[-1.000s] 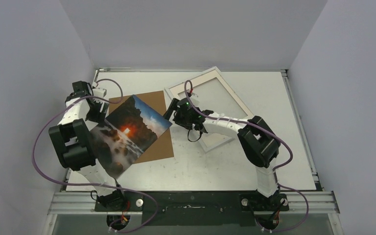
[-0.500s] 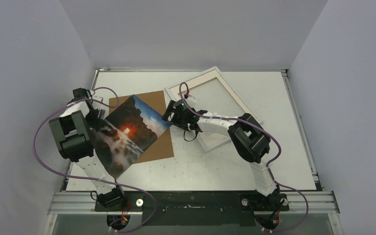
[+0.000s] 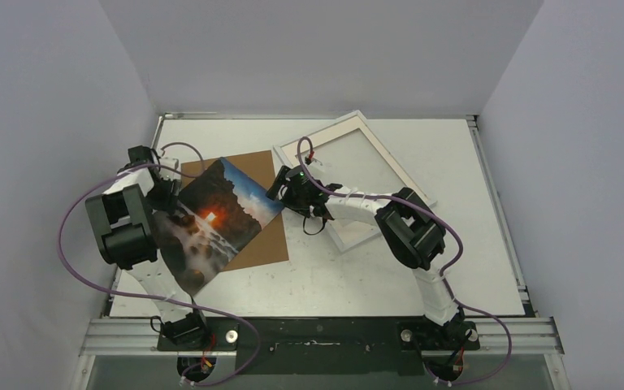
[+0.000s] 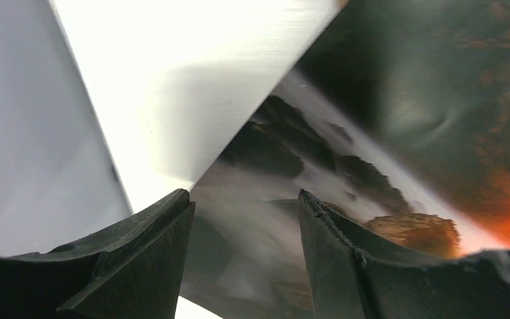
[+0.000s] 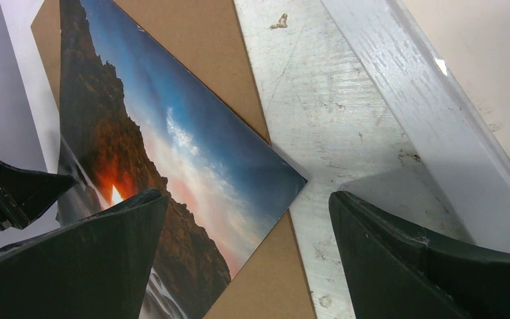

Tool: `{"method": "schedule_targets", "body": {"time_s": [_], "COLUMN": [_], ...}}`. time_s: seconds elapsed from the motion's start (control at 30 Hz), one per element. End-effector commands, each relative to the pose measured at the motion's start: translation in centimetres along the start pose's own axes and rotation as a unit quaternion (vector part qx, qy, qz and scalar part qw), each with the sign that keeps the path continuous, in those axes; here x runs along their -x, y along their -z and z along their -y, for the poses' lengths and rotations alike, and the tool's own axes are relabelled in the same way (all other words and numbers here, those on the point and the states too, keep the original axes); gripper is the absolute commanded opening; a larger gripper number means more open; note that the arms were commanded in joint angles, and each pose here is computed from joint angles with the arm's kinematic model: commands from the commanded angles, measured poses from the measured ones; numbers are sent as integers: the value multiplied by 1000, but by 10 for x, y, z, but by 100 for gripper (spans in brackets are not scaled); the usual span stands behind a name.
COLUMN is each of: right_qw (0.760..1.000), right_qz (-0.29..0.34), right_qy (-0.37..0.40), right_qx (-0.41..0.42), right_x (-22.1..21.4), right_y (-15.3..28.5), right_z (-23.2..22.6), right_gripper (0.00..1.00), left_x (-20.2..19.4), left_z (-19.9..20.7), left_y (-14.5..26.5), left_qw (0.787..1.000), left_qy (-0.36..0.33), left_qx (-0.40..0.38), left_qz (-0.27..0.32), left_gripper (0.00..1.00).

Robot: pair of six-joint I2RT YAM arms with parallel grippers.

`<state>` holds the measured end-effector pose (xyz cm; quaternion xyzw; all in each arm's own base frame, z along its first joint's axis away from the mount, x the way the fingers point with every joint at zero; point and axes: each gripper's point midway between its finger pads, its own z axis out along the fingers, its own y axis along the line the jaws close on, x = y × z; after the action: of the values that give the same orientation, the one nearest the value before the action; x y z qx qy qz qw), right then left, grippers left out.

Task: Put the photo into the frame

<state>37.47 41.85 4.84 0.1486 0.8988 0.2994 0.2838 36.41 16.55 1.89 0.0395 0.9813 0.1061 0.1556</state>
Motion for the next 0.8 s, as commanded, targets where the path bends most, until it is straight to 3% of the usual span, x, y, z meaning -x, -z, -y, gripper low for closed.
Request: {"method": "schedule_targets", "body": {"time_s": [0.0,0.17,0.33,0.5,0.77], "right_qw": [1000,1000,1000,1000,1000], "right_qz": [5,0,-5,-4,-1], "right_qy": [-2,-1,-1,-6,-13], "right_qx": [-4,-8,-11,-9,-3], "right_x": [-2,-6,-10,-10,-11], "right_y": [-2,-3,-3,0,8], "right_z": [-3,2,7,7,10], "right_gripper": [100,100,100,100,100], "left_x": [-27,15,47,42,27], "left_z": [54,29,-24,-62,-74], "left_y": [-14,20,46,30,-6], "left_qw": [995,997,998,992,988], "left_qy": [2,1,-22,-48,-38], "left_qx": [-90,-69,21,111,149], "left_qz": [-36,16,59,46,25], "left_gripper": [58,59,60,61,61]}}
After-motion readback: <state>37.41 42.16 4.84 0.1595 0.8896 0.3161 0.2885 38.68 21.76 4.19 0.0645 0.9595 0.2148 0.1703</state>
